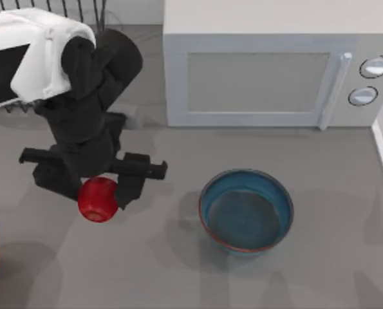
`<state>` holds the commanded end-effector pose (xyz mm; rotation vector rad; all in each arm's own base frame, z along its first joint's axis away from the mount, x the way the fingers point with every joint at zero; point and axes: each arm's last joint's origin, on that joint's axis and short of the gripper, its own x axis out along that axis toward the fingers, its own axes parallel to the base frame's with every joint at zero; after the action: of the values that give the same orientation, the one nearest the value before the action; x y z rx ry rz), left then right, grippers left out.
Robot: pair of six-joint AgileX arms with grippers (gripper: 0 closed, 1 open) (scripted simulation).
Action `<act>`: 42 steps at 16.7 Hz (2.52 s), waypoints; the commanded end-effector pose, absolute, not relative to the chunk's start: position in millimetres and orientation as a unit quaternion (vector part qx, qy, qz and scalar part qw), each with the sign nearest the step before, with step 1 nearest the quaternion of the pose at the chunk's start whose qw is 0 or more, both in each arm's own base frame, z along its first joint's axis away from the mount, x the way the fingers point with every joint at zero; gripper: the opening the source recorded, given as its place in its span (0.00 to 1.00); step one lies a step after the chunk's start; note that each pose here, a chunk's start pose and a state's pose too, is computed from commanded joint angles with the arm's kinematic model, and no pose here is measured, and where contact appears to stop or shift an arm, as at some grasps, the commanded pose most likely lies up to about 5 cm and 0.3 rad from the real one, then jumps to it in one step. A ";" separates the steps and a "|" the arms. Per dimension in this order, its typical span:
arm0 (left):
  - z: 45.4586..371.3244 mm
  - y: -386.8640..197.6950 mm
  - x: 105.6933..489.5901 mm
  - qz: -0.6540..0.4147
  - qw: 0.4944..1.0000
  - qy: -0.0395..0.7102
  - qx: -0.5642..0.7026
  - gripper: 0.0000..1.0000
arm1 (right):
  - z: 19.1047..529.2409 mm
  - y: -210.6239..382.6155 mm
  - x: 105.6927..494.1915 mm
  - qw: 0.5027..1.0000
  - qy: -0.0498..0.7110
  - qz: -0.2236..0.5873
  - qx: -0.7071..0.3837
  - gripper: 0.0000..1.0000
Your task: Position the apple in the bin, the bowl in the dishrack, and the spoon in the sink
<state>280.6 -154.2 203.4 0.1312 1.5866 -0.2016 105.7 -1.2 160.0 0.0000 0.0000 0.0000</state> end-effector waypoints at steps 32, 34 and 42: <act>199.1 -59.7 216.2 0.222 0.644 0.691 0.242 0.00 | 160.0 -1.2 105.7 1.000 0.000 0.000 0.000 1.00; 184.2 -50.6 213.7 0.223 0.644 0.690 0.244 0.00 | 160.0 -1.2 105.7 1.000 0.000 0.000 0.000 1.00; 173.5 -42.5 210.4 0.224 0.642 0.691 0.245 0.08 | 160.0 -1.2 105.7 1.000 0.000 0.000 0.000 1.00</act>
<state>210.4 -42.5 173.5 0.5578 1.5753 0.5115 105.7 -1.2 160.0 0.0000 0.0000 0.0000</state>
